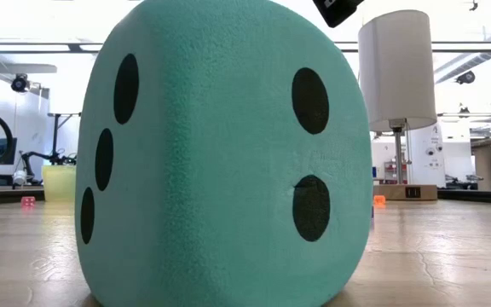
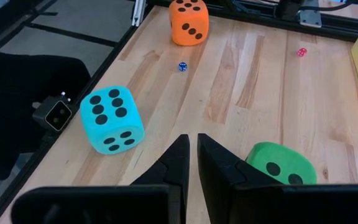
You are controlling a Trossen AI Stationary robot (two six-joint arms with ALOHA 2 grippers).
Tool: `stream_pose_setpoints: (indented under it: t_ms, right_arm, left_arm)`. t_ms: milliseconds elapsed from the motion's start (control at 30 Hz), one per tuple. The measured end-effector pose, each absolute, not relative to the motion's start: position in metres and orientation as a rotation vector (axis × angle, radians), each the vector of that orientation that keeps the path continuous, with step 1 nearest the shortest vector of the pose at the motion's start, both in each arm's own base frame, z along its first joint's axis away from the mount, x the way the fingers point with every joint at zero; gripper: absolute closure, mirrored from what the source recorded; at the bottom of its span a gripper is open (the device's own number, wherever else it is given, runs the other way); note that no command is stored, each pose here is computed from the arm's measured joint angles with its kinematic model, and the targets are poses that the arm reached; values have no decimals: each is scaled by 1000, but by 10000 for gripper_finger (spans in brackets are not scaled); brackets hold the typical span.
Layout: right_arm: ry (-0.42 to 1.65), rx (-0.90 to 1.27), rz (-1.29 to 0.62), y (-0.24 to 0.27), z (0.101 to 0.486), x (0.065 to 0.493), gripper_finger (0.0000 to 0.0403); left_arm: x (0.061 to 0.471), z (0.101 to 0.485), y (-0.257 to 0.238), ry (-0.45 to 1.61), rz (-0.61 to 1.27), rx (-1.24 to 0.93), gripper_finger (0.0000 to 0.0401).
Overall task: Pick & Place Dice
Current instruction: Put the orange large die into the yellow container
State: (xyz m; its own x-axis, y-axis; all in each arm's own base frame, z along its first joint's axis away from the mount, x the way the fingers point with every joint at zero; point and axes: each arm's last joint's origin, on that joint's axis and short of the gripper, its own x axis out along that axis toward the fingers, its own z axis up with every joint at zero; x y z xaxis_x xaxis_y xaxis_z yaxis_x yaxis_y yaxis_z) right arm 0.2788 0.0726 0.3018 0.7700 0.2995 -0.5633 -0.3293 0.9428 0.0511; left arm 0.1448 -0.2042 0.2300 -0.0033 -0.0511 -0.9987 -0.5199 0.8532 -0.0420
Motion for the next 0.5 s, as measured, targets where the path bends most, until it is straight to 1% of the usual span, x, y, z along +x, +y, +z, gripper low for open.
stream_pose_setpoints:
  t_ms: [500]
  right_arm:
    - [602, -51, 341, 73, 302, 279, 374]
  left_arm:
    - [149, 221, -209, 1530, 363, -454, 1]
